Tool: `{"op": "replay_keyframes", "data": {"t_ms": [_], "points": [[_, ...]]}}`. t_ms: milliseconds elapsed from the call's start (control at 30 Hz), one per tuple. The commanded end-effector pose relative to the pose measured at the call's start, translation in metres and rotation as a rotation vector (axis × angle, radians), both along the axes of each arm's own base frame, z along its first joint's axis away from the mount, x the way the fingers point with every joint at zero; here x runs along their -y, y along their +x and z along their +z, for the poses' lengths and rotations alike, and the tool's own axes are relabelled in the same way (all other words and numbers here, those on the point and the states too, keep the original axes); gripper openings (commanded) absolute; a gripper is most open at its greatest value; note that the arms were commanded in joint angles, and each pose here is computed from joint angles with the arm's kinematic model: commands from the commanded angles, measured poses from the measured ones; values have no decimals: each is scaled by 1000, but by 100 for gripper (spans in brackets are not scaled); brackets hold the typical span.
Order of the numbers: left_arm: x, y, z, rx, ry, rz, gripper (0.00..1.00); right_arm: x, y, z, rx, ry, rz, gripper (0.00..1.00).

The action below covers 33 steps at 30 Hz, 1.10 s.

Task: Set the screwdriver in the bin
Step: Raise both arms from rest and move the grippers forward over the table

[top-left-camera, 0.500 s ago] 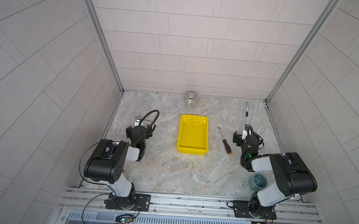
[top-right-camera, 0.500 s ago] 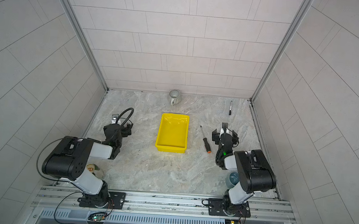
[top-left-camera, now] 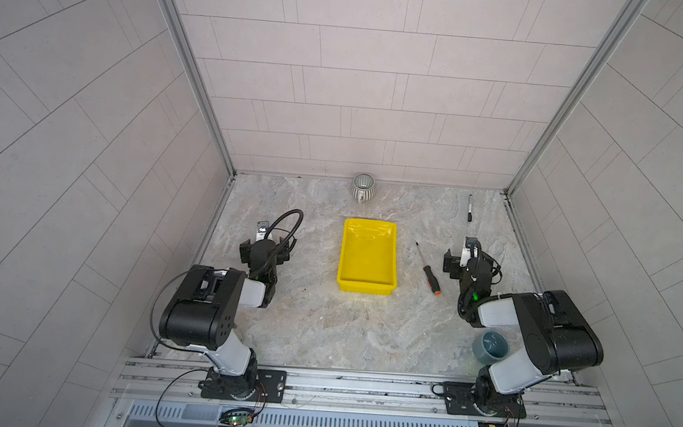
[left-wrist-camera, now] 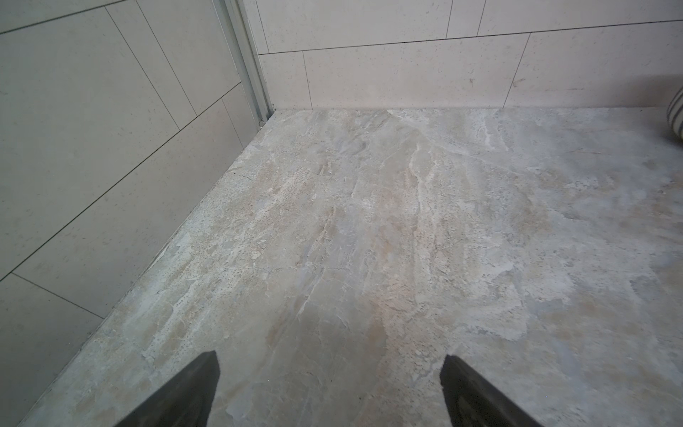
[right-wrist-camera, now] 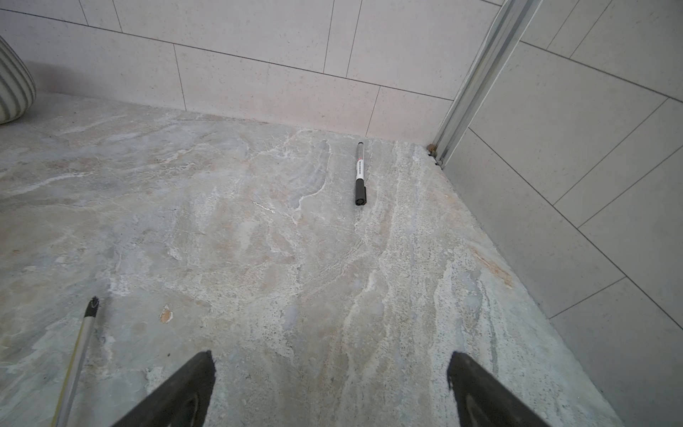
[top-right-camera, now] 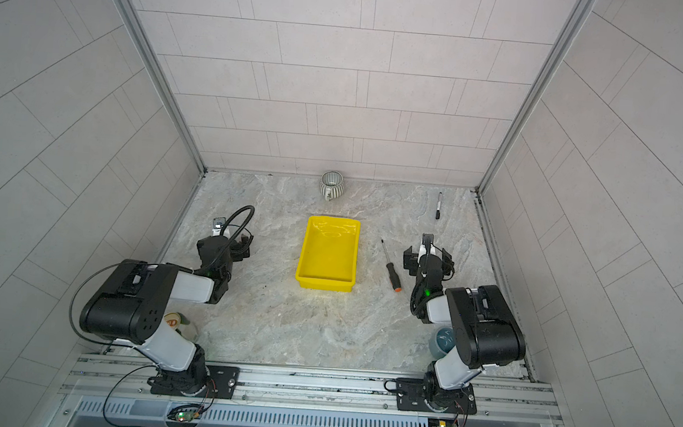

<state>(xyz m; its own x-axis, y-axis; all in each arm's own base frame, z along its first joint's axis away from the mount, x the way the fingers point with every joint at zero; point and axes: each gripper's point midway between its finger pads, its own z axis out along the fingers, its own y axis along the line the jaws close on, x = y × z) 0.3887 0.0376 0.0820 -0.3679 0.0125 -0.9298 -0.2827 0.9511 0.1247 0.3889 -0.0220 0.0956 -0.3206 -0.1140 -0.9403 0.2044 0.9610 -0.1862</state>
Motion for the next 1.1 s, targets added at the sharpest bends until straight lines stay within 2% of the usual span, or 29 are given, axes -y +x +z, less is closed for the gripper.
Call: {"op": "replay_keyframes", "data": {"t_ms": [0, 667, 767, 833, 900, 967, 1000, 1067], "points": [[-1, 4, 8, 29, -15, 7, 100, 1, -1, -1, -1, -8, 0, 99], [-1, 4, 8, 31, -17, 6, 100, 1, 0, -2, -5, -1, -2, 99], [7, 2, 10, 50, -16, -48, 100, 1, -1, -2, -7, -2, -2, 99], [8, -4, 26, 84, -8, -47, 100, 3, -5, 3, 26, -16, -18, 100], [12, -11, 47, 65, 4, -46, 100, 12, -21, 20, 82, -39, -104, 99], [21, -16, 75, 39, -36, -38, 100, 4, -35, 41, 107, -70, -123, 99], [30, -19, 90, 33, -67, -46, 100, -4, -40, 50, 95, -83, -119, 99], [50, -32, 111, -5, -51, -68, 100, -22, -47, 68, 36, -111, -80, 100]]}}
